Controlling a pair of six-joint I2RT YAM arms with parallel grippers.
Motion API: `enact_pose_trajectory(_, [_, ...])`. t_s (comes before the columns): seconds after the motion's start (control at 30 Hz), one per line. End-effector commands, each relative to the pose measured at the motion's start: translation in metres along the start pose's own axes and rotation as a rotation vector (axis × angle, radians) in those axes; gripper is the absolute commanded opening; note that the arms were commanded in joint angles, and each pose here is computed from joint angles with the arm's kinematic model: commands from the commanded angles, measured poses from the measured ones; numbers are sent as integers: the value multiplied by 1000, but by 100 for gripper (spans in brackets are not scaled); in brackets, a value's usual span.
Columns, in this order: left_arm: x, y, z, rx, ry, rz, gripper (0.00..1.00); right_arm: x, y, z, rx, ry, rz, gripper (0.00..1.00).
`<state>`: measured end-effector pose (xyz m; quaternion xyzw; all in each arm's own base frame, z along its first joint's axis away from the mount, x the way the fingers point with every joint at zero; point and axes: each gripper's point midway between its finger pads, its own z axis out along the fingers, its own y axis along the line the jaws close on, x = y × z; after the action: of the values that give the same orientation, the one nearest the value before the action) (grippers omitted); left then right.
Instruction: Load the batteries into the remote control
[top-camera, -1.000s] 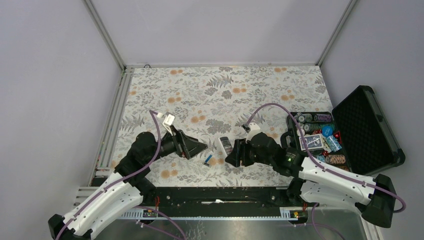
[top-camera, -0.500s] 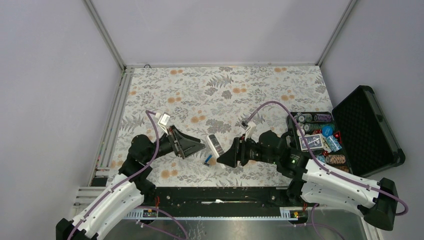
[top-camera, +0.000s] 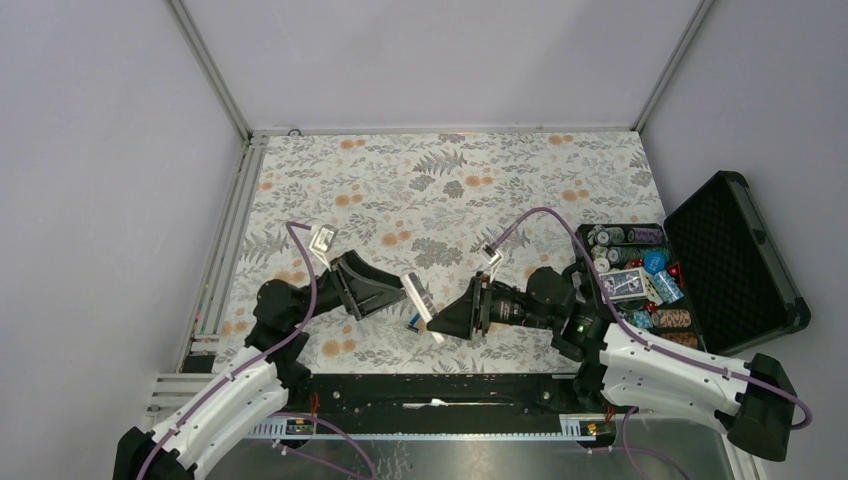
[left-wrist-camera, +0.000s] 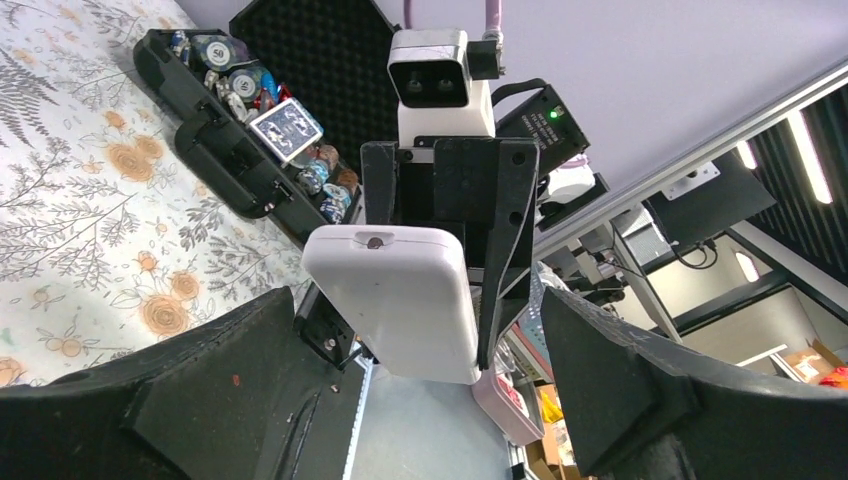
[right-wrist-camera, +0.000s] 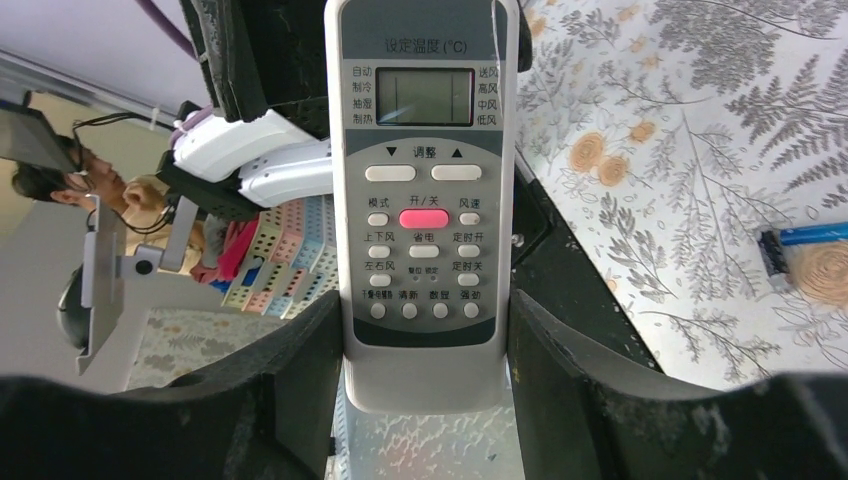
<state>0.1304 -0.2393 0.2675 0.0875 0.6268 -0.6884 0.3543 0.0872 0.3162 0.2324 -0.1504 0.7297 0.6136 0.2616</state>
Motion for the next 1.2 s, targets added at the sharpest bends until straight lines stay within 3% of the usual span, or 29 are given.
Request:
enact_pose_trajectory(0.0, [-7,-22,-1,98,-27,22,99,-13,35,0,-170,-39,-31,0])
enact_pose_trajectory(0.87, [-4,-10,4,43,7,-45,99,-13,26,20,-164,-11,-104,0])
enact_pose_trajectory(1.17, [-1,-12,3,50,27,-42,80,-12,23,25,-164,-7,-108,0])
